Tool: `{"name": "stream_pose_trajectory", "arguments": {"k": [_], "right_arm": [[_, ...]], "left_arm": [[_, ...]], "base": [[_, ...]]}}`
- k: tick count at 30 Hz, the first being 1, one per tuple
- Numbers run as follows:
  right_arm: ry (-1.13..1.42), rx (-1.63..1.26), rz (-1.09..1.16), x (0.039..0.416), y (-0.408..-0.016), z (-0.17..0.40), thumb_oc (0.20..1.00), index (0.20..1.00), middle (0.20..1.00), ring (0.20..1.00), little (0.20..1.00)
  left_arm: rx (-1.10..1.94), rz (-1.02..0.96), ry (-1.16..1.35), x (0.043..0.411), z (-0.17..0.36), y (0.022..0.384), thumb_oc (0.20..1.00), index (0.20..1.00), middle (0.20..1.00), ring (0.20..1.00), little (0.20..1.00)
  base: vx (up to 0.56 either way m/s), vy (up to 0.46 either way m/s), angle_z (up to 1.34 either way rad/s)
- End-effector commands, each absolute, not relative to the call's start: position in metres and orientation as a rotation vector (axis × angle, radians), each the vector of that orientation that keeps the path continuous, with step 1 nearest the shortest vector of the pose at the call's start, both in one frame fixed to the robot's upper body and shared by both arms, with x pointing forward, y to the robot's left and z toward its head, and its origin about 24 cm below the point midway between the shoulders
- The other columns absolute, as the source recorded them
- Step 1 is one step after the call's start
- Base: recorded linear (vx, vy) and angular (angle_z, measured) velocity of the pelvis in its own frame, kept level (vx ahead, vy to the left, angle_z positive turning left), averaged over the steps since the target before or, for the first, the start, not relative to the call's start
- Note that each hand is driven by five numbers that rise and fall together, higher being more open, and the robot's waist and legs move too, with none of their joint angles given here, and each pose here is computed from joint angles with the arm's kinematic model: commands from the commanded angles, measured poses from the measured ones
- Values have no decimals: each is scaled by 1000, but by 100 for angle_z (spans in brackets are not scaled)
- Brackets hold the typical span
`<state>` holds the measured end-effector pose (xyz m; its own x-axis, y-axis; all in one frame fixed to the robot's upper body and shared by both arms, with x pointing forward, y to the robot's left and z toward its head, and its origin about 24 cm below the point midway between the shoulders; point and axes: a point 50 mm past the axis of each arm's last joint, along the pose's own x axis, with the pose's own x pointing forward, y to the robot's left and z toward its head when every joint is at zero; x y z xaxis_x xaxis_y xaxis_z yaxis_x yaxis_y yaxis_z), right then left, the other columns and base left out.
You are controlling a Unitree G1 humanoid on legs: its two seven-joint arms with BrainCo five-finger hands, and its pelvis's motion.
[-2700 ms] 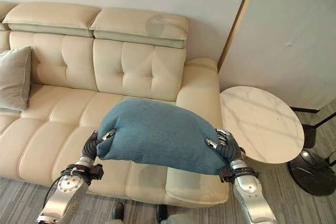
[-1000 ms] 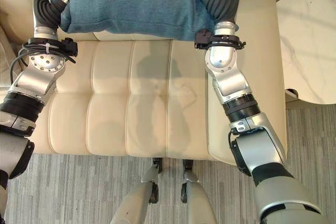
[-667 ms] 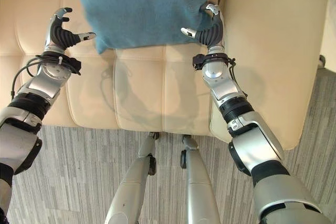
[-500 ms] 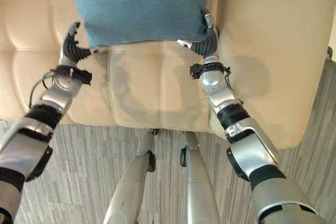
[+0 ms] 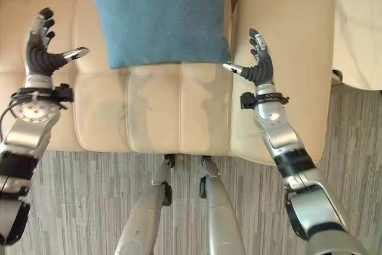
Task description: Pick up all the scattered cushions and arrange them neatly on the sofa.
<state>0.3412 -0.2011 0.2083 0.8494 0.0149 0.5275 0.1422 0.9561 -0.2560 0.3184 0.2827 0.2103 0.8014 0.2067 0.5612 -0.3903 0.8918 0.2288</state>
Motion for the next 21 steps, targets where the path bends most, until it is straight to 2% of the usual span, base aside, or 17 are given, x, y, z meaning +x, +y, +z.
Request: {"name": "stream_pose_trajectory", "arguments": {"k": [1, 2, 5, 9, 13, 14, 21], "right_arm": [[-548, -346, -3, 331, -205, 193, 1000, 1000, 1000, 1000, 1000], [-500, -415, 22, 315, -215, 173, 1000, 1000, 1000, 1000, 1000], [-355, -475, 12, 292, -235, 133, 1000, 1000, 1000, 1000, 1000], [-35, -505, -38, 256, -265, 61, 1000, 1000, 1000, 1000, 1000], [113, -522, -46, 236, -274, 30, 1000, 1000, 1000, 1000, 1000], [388, -580, -56, 201, -287, -25, 1000, 1000, 1000, 1000, 1000], [579, -629, -78, 174, -299, -57, 1000, 1000, 1000, 1000, 1000]], "left_arm": [[292, 245, -467, 318, 179, 282, 1000, 1000, 1000, 1000, 1000], [332, 227, -342, 302, 143, 288, 1000, 1000, 1000, 1000, 1000], [374, 205, -144, 279, 92, 296, 1000, 1000, 1000, 1000, 1000], [375, 233, 178, 231, 17, 308, 1000, 1000, 1000, 1000, 1000], [356, 259, 329, 207, -14, 315, 1000, 1000, 1000, 1000, 1000], [366, 254, 622, 157, -69, 312, 1000, 1000, 1000, 1000, 1000], [373, 261, 763, 126, -93, 309, 1000, 1000, 1000, 1000, 1000]], "base": [[141, 40, 0], [89, 28, 0], [102, 33, 0], [68, 57, -1], [48, 38, -3], [60, 72, -8], [14, 58, -22]]}}
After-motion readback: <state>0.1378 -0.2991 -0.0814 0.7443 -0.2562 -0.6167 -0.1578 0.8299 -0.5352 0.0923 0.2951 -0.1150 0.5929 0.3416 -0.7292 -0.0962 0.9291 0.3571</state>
